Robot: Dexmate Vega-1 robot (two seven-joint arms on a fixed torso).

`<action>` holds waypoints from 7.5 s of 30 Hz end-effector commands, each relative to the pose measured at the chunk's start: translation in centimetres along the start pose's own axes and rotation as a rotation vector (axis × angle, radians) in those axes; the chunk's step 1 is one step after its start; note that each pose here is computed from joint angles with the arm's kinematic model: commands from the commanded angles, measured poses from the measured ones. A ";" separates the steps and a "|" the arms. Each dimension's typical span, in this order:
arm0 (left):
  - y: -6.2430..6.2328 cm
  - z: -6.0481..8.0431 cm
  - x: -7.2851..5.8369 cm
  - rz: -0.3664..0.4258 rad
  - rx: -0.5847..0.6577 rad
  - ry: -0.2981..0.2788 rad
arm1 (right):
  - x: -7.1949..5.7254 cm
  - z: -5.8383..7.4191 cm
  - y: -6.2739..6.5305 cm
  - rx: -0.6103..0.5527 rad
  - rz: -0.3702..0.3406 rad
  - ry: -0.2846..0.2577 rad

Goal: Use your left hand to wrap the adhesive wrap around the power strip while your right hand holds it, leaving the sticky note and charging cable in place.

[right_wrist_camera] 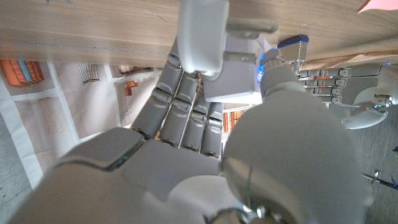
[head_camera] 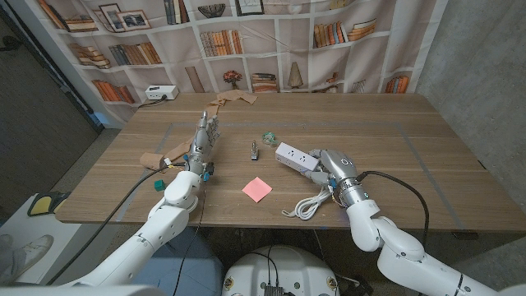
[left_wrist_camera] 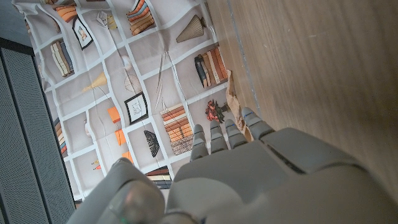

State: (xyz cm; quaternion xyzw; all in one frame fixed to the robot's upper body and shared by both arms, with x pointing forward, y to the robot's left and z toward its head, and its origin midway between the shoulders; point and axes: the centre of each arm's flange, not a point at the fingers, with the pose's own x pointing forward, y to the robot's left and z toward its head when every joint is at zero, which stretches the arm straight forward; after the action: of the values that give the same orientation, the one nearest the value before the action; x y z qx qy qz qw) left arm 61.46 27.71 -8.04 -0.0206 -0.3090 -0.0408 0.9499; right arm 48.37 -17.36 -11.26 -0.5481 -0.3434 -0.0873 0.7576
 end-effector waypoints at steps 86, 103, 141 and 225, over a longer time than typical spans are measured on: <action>0.6 5.7 -2.6 0.026 0.129 -0.114 | 3.7 0.7 -7.1 0.026 -0.040 -0.071; 0.4 7.4 -3.5 0.027 0.221 -0.150 | 3.8 -0.3 -7.5 0.035 -0.059 -0.042; 0.5 9.6 -4.4 0.039 0.424 -0.194 | 3.6 -1.1 -8.7 0.008 -0.064 -0.017; 3.2 12.7 -10.2 0.236 1.103 -0.225 | 3.2 -2.0 -9.8 -0.007 -0.047 -0.008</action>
State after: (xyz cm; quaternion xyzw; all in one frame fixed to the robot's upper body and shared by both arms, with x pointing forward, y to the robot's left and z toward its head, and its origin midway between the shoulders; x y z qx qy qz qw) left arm 46.52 32.12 -4.04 0.4038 -0.3857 0.1825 0.8092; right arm 46.33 -21.99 -2.05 -0.5422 -0.3616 -0.1047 0.7512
